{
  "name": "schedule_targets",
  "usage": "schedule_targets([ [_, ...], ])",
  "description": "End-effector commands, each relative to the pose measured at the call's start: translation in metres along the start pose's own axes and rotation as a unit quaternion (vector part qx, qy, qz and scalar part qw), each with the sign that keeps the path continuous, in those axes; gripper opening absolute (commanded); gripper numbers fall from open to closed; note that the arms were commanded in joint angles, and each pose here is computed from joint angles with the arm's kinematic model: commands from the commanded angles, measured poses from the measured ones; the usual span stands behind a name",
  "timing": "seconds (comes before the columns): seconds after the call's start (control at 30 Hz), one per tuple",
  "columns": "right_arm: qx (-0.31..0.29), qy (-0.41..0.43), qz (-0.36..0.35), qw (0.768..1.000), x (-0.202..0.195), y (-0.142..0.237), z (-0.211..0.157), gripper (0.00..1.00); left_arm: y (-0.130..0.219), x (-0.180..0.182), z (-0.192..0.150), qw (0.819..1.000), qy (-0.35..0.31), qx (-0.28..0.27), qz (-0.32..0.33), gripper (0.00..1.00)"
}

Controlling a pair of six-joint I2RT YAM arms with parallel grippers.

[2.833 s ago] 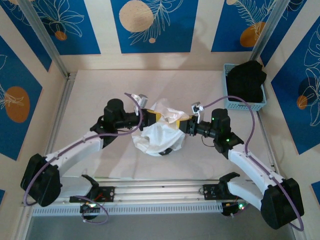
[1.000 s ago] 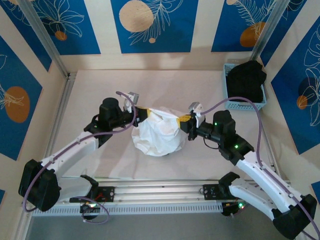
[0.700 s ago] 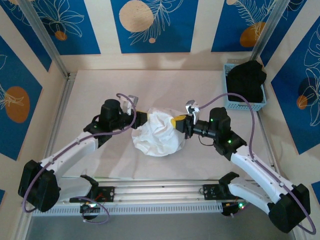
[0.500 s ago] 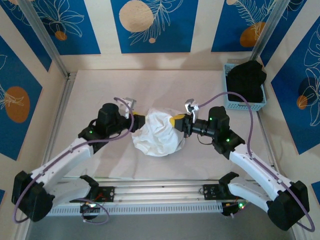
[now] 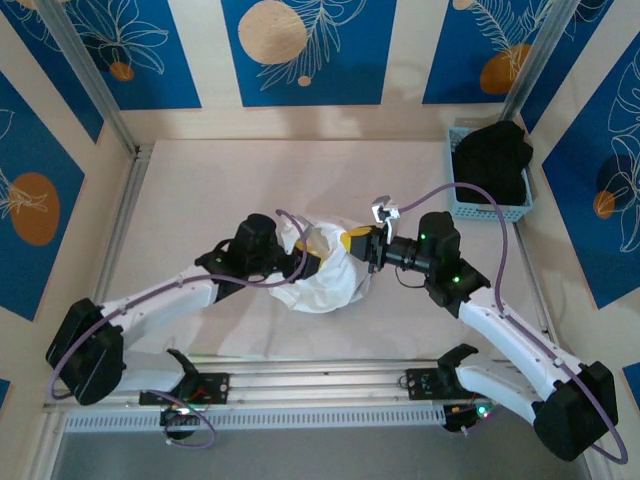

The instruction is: Fold the inside-out t-shirt

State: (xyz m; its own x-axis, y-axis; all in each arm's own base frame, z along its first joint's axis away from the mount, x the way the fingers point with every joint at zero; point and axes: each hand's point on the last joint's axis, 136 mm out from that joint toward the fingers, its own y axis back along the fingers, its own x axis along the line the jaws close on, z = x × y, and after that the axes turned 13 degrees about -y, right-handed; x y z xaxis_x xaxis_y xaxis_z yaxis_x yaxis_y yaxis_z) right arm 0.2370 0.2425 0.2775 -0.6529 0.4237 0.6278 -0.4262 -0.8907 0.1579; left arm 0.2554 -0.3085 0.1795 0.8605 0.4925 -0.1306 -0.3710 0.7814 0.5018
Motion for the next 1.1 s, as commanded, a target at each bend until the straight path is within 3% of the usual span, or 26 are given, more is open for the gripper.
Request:
schedule_targets([
  [0.0,-0.014,0.004,0.009,1.0,0.006,0.006,0.006,0.0,-0.005,-0.014,0.029,0.998,-0.022,-0.039,-0.039,0.44],
  [0.1,-0.014,0.003,0.008,1.0,0.004,0.006,0.005,0.0,-0.014,-0.017,0.03,0.997,-0.015,-0.045,-0.057,0.4],
  [0.37,-0.028,0.0,-0.009,1.0,-0.004,0.014,0.008,0.0,-0.015,-0.026,0.046,0.993,-0.017,-0.071,-0.09,0.0],
  [0.63,-0.062,-0.003,-0.045,0.997,-0.018,0.029,0.017,0.0,0.047,-0.037,0.081,0.982,-0.053,-0.169,-0.062,0.0],
  [0.8,-0.07,-0.016,-0.038,0.997,-0.017,0.028,0.021,0.0,0.09,-0.046,0.1,0.965,-0.082,-0.245,-0.044,0.0],
  [0.97,-0.091,-0.073,-0.067,0.991,-0.032,0.024,0.031,0.0,0.092,-0.082,0.074,0.945,-0.131,-0.272,-0.126,0.0],
  [1.07,-0.09,-0.094,-0.076,0.989,-0.039,0.019,0.033,0.0,0.079,-0.105,0.048,0.94,-0.16,-0.246,-0.175,0.0],
])
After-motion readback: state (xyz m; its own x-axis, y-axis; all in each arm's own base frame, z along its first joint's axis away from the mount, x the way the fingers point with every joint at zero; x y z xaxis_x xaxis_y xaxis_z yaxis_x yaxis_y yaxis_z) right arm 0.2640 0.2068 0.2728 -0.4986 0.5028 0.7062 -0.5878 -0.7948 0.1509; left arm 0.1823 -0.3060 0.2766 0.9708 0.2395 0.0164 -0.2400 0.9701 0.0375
